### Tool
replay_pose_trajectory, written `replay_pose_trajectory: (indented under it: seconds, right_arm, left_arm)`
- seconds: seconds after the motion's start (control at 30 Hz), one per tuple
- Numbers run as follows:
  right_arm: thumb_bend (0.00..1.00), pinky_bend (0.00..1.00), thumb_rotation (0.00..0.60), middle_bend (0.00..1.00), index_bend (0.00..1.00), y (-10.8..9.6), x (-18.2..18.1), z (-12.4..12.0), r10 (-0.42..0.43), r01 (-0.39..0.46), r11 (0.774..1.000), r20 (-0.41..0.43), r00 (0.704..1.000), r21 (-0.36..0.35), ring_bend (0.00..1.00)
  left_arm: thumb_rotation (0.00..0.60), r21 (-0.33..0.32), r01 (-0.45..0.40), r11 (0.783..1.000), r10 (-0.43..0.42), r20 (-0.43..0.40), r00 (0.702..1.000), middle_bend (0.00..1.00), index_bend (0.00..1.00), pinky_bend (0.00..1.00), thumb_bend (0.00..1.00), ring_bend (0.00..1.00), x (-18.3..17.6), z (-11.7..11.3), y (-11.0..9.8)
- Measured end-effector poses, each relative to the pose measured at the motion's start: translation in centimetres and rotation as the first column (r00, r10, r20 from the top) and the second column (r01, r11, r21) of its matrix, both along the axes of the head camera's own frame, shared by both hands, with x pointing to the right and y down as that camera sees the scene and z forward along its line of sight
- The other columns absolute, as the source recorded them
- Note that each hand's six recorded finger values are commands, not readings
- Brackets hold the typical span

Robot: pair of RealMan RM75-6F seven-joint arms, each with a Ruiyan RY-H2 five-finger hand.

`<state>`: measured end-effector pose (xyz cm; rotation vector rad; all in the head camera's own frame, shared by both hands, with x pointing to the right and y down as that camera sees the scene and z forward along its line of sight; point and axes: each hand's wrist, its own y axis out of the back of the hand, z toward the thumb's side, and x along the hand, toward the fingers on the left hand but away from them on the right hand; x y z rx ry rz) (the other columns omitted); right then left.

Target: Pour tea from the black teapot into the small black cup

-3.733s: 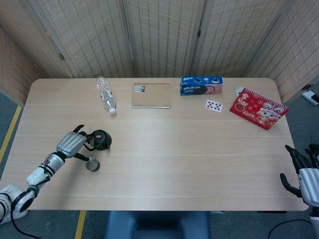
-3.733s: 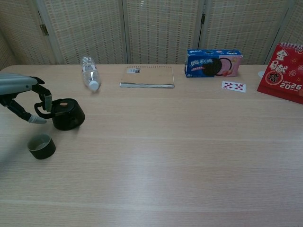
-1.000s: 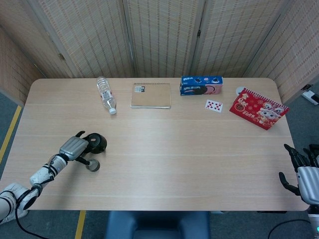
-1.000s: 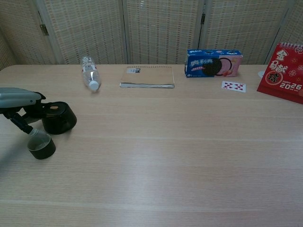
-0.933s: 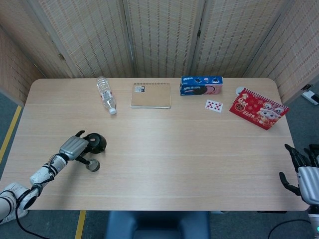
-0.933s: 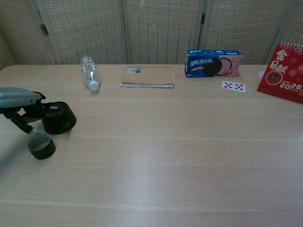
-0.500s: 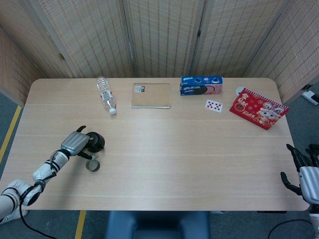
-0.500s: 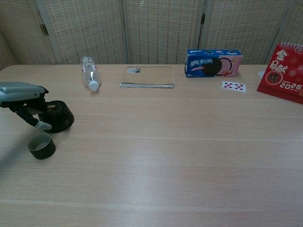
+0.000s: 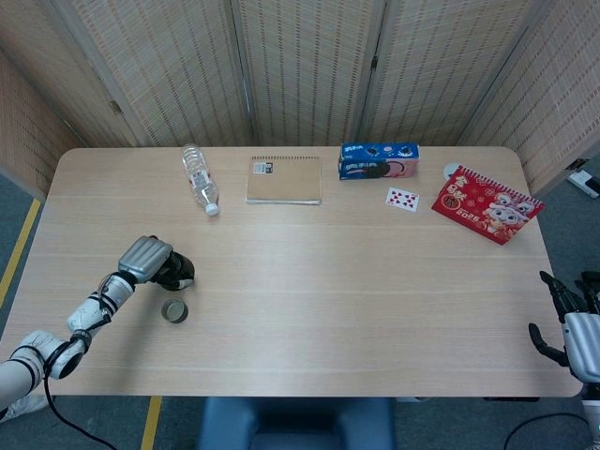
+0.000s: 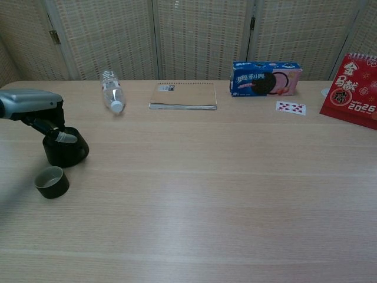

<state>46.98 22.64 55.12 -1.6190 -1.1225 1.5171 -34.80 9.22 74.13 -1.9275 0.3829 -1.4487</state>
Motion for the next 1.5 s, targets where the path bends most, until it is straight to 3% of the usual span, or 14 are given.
replay_pose_trajectory:
  seconds: [0.43, 0.8, 1.23, 1.5]
  right_arm:
    - [0.43, 0.08, 0.6, 0.19, 0.06, 0.0, 0.1, 0.0, 0.003, -0.003, 1.0, 0.002, 1.0, 0.005, 0.25]
    - [0.43, 0.08, 0.6, 0.19, 0.06, -0.5, 0.4, -1.0, 0.004, -0.004, 0.999, -0.002, 1.0, 0.041, 0.25]
    - [0.43, 0.08, 0.6, 0.19, 0.06, -0.6, 0.1, -1.4, -0.008, 0.008, 0.998, 0.005, 1.0, 0.055, 0.25]
    - [0.43, 0.08, 0.6, 0.19, 0.06, -0.8, -0.5, -1.6, -0.027, 0.025, 0.998, 0.02, 0.999, 0.064, 0.25]
  left_arm:
    - [0.226, 0.028, 0.036, 0.999, -0.036, 0.007, 0.999, 1.0, 1.0, 0.53, 0.22, 0.94, -0.4, -0.2, -0.8]
    - [0.223, 0.111, 0.088, 0.99, -0.088, -0.003, 0.996, 1.0, 1.0, 0.54, 0.4, 0.95, -0.9, -1.2, -1.8]
    - [0.224, 0.144, 0.098, 0.985, -0.097, -0.012, 0.995, 1.0, 1.0, 0.56, 0.61, 0.95, -1.4, -2.3, -1.8]
    - [0.225, 0.16, 0.086, 0.983, -0.084, -0.019, 0.996, 1.0, 1.0, 0.57, 0.65, 0.95, -1.7, -3.2, -1.7]
